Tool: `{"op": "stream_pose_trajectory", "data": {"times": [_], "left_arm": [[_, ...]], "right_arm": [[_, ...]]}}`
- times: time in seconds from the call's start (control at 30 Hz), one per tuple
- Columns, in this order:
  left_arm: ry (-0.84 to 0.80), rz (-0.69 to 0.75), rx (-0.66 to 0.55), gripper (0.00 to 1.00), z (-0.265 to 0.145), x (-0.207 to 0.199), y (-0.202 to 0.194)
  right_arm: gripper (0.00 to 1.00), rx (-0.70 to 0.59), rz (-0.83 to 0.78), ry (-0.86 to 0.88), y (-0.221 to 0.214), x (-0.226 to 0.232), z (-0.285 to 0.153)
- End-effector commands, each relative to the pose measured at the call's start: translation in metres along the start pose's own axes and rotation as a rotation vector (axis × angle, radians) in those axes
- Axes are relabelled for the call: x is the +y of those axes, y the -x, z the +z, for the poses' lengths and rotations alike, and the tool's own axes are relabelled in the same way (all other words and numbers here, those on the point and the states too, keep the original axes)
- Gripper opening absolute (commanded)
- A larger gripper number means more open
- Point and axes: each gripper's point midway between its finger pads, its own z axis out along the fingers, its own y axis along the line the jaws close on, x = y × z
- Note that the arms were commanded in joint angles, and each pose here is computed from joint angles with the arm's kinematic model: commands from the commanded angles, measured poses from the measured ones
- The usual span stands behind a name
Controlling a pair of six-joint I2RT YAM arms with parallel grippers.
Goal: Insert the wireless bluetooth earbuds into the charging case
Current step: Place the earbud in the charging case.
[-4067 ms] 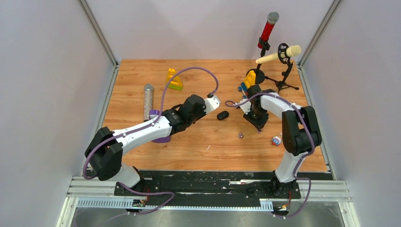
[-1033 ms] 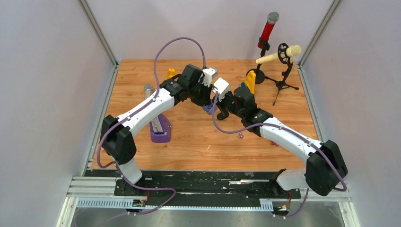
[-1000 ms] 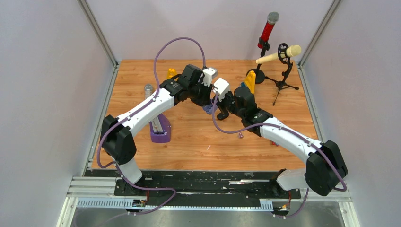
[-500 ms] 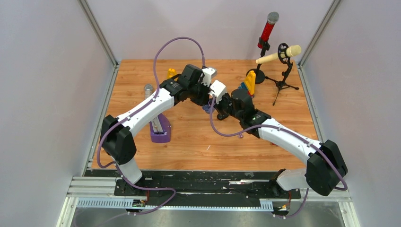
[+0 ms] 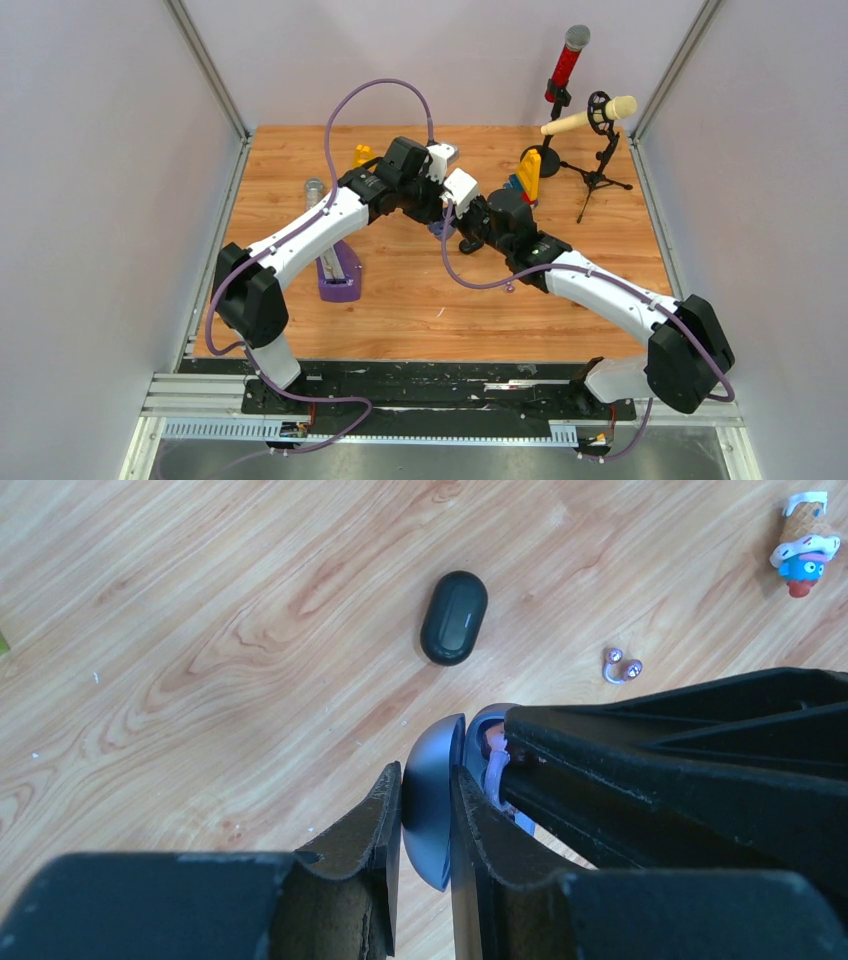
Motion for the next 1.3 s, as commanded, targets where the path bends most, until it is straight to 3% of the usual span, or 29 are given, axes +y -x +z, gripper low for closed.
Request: {"op": "stream_pose_trajectory", "data": {"times": [0.0,1.03,1.27], "left_arm": [[-0.005,0.008,-0.082,0.19,-0.017,-0.005,0.02],[0.003,0.013,-0.106,0.2,-0.026,-0.005,0.026],[0.008,0.008,-0.111,0.2,-0.03,-0.002,0.029]], "right_arm": [[0.08,-0.033,-0.001,-0.032,0.007,-0.006,0.004],[0.09,-0.002,-0.042,-0.026,-0.01,-0.003,0.006],[0.17,-0.015,-0.068,-0.003,-0.012,0.001,0.001]]}}
